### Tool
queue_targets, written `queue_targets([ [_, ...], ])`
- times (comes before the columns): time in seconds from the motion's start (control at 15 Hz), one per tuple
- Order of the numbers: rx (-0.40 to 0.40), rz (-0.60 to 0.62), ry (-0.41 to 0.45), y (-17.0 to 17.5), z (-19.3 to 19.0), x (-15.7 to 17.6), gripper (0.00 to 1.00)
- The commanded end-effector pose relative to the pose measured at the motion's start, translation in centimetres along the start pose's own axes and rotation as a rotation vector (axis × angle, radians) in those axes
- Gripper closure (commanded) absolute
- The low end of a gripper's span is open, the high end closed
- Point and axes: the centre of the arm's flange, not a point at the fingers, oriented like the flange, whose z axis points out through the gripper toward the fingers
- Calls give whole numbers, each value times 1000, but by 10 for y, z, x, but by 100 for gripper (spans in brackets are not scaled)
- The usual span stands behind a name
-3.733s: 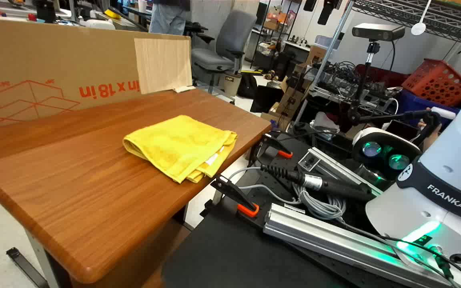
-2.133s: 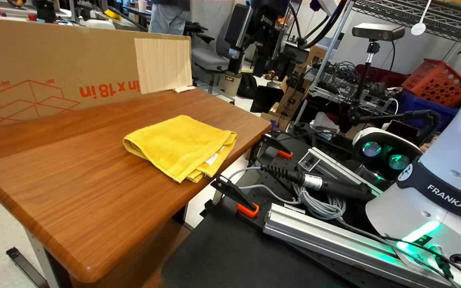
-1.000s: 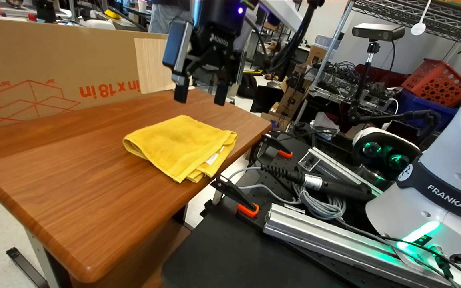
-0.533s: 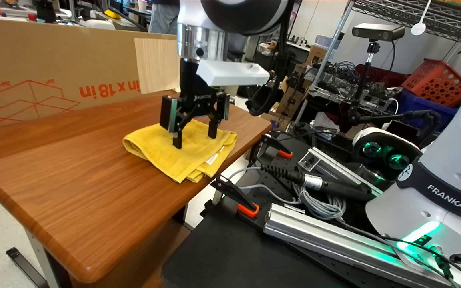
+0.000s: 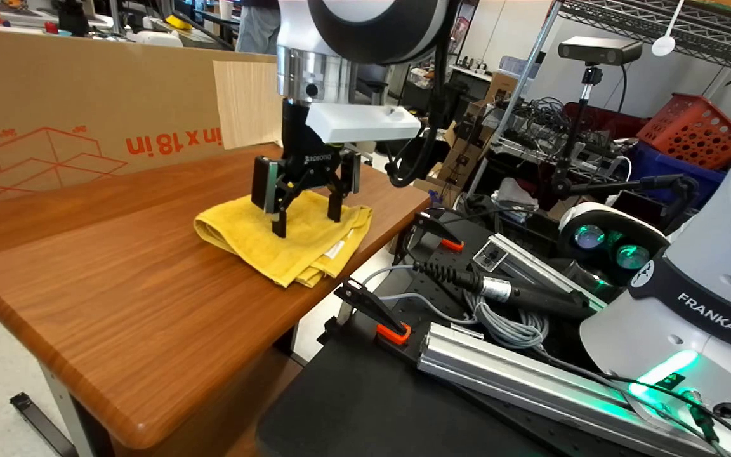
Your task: Wipe the top of the table with the yellow towel
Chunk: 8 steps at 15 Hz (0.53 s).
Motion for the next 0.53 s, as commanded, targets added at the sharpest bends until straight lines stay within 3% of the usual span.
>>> queue_targets([
  [0.0, -52, 15, -45, 16, 28, -3, 0],
  [0.27, -147, 50, -79, 41, 58, 1, 0],
  [0.47, -158, 136, -39, 61, 41, 30, 0],
])
